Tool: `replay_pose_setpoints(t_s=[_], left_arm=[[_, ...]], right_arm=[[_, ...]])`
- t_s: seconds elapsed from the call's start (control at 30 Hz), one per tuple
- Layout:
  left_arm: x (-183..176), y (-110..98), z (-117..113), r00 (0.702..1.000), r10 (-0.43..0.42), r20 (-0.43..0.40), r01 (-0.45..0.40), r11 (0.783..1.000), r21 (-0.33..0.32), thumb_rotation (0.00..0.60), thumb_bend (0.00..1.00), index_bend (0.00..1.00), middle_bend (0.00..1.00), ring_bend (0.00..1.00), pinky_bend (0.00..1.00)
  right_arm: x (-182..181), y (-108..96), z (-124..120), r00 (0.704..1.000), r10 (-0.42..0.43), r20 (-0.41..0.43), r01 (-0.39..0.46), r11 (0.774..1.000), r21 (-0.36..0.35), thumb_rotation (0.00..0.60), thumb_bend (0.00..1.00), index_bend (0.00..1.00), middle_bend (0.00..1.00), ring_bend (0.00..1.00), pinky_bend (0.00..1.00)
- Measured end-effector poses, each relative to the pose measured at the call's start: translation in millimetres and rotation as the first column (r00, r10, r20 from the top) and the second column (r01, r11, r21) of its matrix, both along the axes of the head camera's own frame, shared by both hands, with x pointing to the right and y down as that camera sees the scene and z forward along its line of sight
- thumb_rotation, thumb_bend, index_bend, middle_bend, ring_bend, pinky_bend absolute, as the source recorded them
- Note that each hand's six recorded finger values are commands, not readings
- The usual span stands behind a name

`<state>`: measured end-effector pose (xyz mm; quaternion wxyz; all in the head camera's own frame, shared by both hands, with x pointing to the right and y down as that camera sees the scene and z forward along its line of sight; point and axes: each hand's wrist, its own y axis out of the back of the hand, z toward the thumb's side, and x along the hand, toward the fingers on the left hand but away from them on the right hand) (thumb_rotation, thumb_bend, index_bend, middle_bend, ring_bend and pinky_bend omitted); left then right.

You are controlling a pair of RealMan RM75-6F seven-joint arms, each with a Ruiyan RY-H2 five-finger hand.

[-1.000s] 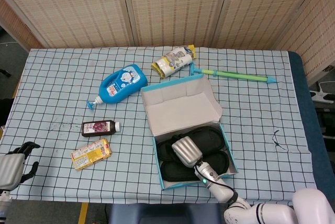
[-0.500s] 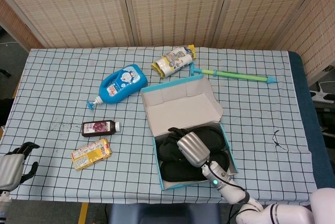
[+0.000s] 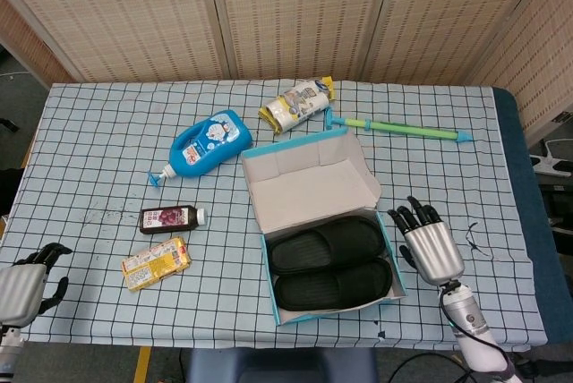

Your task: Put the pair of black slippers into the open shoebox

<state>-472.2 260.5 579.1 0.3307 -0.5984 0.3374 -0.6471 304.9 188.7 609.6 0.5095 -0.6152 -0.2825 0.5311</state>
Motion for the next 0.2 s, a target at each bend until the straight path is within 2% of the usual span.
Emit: replay_pose_setpoints(t_s=[0.07,0.2], left_arm=[[1.9,0.8,1.0,1.000,0.009,0.004,-0.009,1.000,-0.002,0.600,0.45,0.28,0.23,0.35,0.49],[4.8,1.7,2.9,1.000,0.024,0.010,-0.024,1.000,-0.003,0.600,0.45,0.28,0.23,0.35,0.49]], right_arm=[[23.2,4.3,-1.3,0.998,0.036,-0.046,-0.035,0.999,0.015,0.600,0.11,0.17,0.17,0.03,0.21],[64.7,11.4,-6.6,0.991,0.117,-0.062,-0.115,0.993,0.041,0.600,0.10,0.17,0.16,0.02,0.19]])
